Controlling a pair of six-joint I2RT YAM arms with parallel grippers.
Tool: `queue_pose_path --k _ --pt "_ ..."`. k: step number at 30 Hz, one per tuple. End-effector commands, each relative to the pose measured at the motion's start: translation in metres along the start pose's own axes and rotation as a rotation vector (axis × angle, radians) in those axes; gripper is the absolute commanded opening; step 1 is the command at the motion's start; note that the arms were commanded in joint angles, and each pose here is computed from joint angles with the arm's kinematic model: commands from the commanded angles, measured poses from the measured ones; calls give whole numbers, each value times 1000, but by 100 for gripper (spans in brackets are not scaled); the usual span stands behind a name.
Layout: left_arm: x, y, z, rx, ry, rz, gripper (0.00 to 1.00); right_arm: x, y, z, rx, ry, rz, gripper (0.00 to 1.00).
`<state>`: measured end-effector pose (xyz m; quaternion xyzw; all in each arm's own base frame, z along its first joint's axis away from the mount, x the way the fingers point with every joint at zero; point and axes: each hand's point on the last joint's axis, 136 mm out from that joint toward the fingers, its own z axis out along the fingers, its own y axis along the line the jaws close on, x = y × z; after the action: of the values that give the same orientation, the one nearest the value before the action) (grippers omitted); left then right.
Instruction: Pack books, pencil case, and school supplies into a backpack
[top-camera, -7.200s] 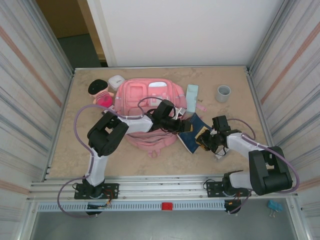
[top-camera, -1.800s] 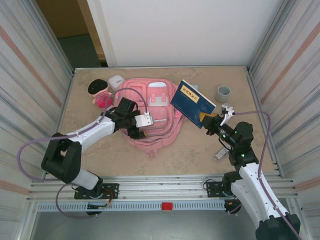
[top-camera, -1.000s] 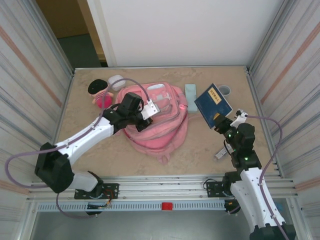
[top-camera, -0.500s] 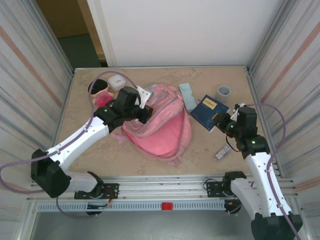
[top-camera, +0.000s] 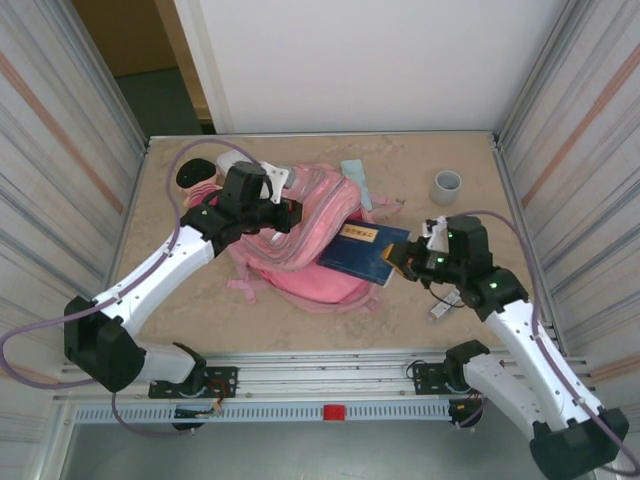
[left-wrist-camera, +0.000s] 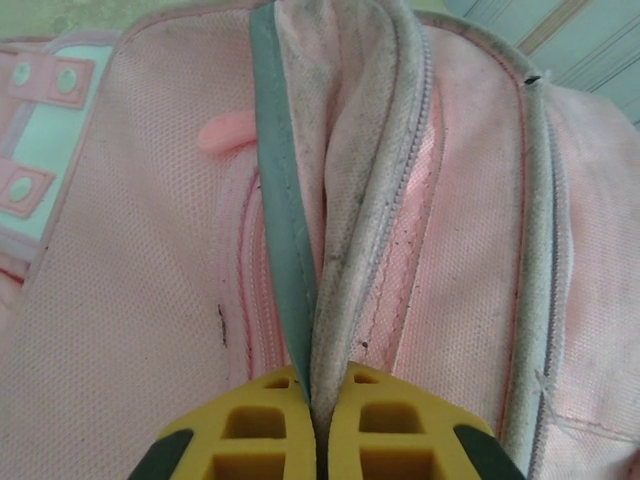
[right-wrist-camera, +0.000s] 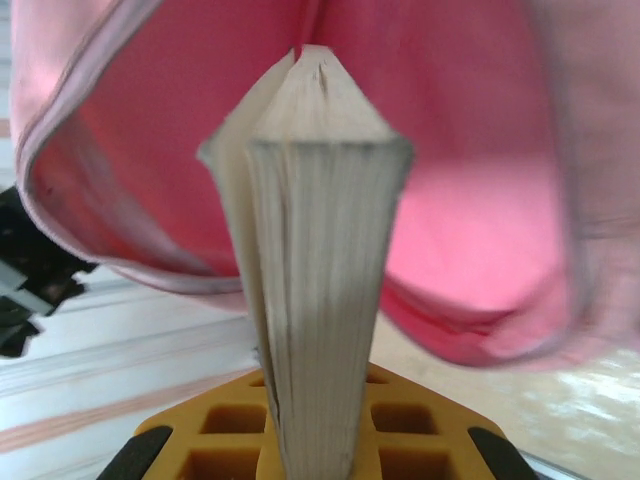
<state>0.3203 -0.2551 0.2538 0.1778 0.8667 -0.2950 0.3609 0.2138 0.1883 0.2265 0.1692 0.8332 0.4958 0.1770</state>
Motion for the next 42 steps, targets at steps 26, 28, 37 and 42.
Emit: queue_pose_path --k 26,28,37,42 --pt "-77 -42 -41 315 -207 55 0 -51 -2 233 -58 -314 119 0" --pt "-76 -36 -40 287 -204 51 0 -51 -22 242 17 -306 143 3" --pt "-65 -8 -34 171 -173 39 0 -44 -74 230 193 -268 182 48" --pt "-57 0 -32 131 -127 65 0 -40 -71 194 185 -268 147 61"
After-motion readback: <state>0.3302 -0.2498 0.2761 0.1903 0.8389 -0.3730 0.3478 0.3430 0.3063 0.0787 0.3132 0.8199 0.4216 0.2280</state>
